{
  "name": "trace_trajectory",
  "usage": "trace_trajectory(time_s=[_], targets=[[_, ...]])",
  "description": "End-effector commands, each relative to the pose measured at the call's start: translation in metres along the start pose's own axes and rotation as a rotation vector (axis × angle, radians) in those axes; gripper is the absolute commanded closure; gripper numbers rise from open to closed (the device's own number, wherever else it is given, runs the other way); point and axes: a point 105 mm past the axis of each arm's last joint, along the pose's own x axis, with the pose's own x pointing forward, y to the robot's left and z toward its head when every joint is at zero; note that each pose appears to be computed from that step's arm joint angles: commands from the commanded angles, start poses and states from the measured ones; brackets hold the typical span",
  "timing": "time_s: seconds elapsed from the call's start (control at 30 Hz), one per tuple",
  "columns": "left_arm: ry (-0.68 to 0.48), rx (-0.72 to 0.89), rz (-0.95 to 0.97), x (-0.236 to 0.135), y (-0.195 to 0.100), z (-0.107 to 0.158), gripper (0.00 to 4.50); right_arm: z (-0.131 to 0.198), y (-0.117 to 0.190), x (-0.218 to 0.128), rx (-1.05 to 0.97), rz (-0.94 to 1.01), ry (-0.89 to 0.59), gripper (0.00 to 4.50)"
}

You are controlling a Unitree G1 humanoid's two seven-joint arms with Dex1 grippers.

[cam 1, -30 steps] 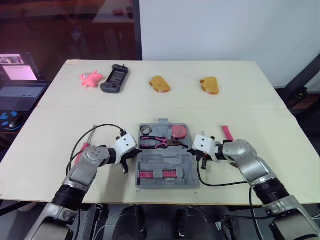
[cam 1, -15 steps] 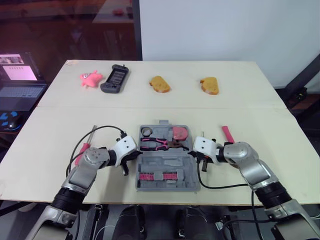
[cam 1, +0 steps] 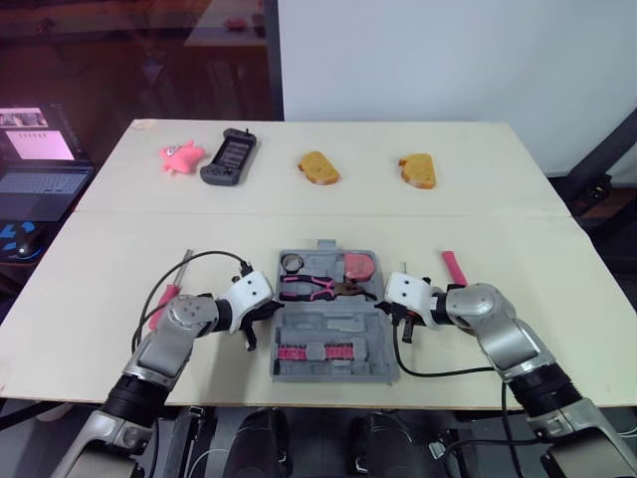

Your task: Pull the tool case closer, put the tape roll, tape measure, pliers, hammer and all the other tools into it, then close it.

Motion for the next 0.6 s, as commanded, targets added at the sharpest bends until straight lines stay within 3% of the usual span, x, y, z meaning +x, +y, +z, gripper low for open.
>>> trace_trajectory(time_s=[0.03,0.6], targets=[[-0.079,0.029,-0.116,0.0164,-0.0258,0.0223,4.43,0.0088,0.0265,0.0129,0.004,0.114,-0.041,4.5],[-0.088,0.027,-0.128,0.0227,-0.0282,0.0252,4.43,0.0014,0.03,0.009,0.034,0.114,-0.01,4.5]])
